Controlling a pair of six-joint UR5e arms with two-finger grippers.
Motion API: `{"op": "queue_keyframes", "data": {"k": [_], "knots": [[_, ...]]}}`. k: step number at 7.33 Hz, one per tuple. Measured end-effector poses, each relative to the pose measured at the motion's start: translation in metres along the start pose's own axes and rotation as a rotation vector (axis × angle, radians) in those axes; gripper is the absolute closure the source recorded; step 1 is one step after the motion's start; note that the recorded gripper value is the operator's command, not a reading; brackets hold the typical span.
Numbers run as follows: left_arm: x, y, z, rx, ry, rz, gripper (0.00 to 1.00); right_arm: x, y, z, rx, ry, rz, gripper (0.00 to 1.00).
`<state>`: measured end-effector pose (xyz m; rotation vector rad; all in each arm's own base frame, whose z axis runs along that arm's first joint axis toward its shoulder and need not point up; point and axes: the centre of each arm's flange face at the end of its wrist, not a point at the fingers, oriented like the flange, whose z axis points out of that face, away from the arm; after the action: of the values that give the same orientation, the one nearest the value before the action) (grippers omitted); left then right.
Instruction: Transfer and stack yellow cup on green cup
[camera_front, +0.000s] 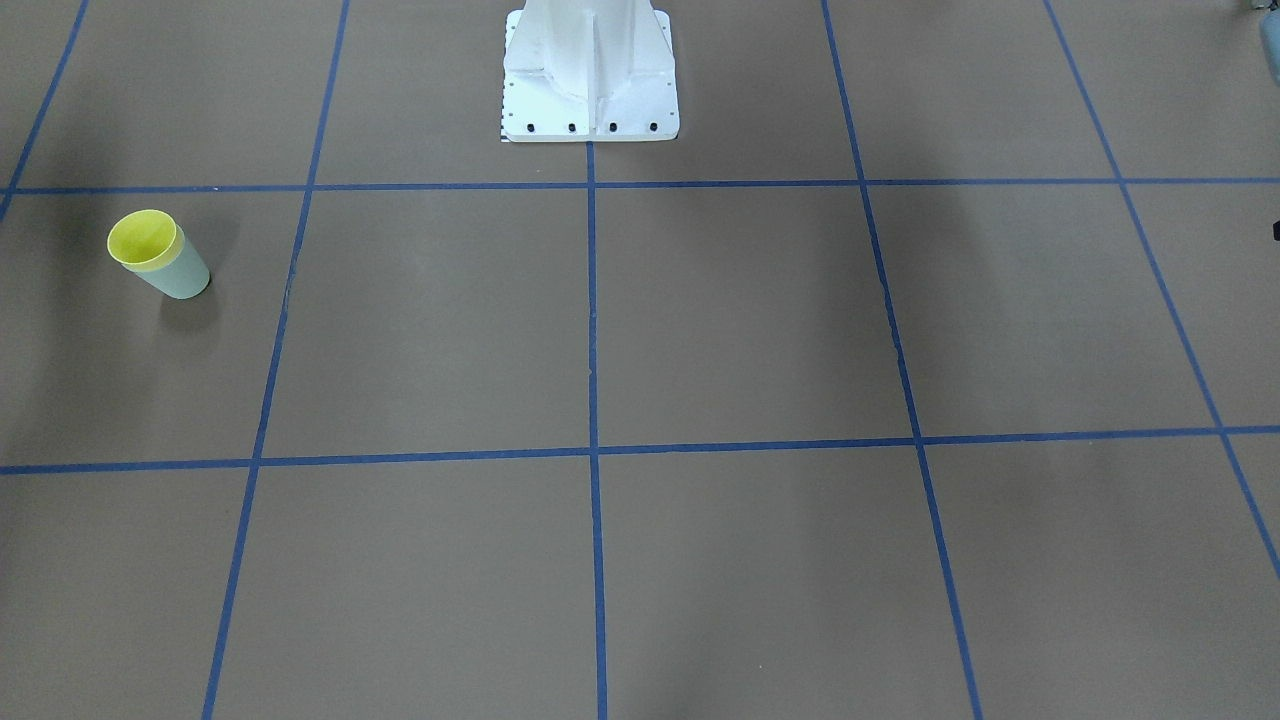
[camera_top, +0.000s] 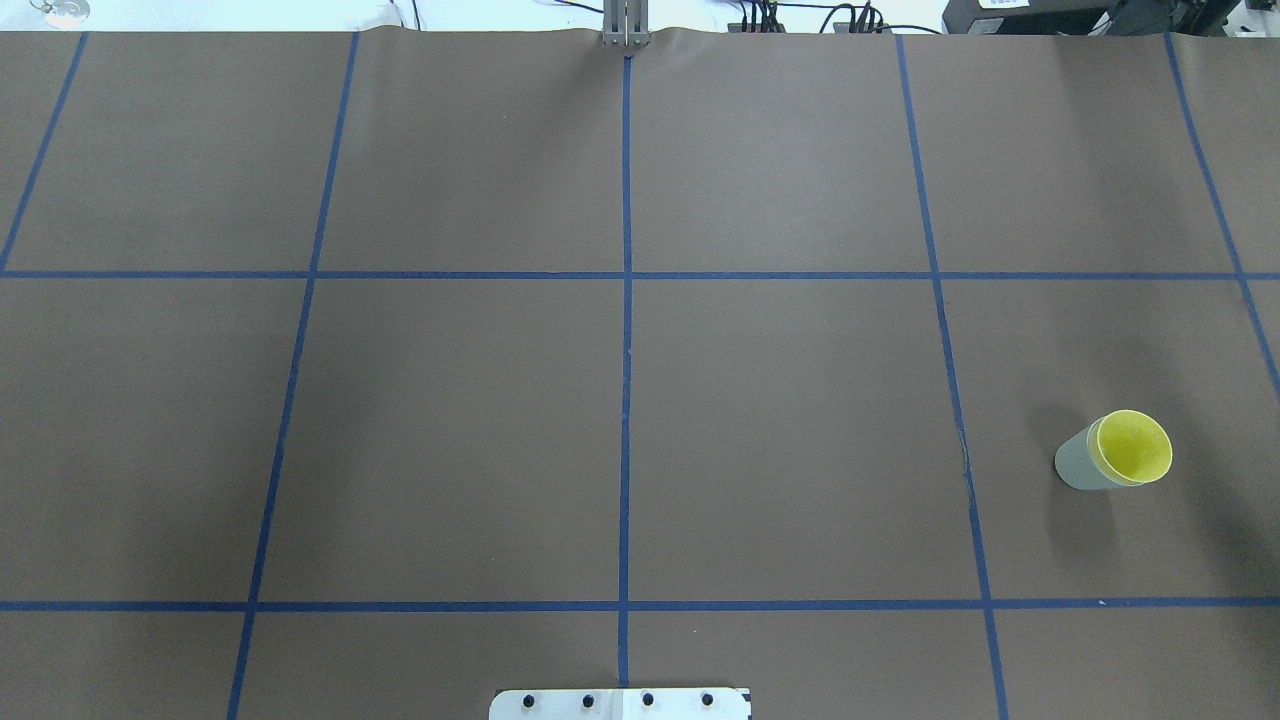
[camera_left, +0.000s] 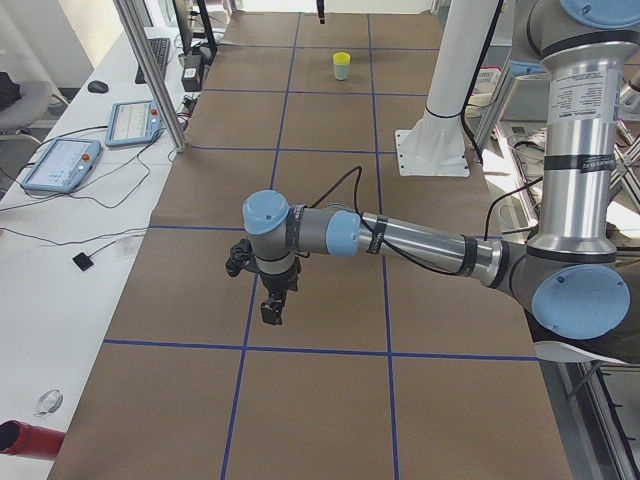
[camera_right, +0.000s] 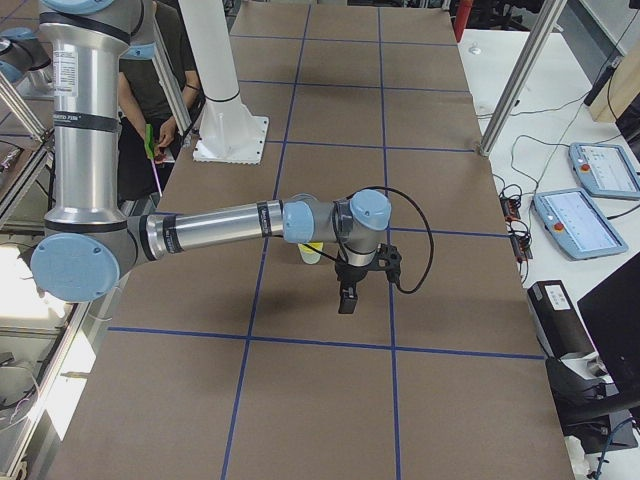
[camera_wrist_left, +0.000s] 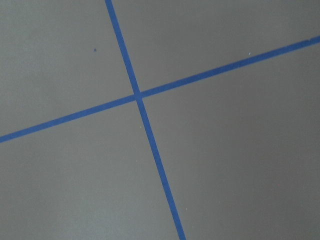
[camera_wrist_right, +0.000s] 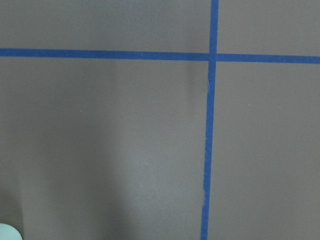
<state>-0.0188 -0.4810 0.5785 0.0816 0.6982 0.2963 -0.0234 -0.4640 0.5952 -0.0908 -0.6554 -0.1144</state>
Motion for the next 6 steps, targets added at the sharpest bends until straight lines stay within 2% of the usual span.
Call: {"op": "queue_keyframes", "data": {"k": [6], "knots": [[0.003, -0.002, -0.002, 0.004, 0.004, 0.001, 0.0, 0.008, 0.01, -0.013, 0.012, -0.033, 0.001, 0.0]]}}
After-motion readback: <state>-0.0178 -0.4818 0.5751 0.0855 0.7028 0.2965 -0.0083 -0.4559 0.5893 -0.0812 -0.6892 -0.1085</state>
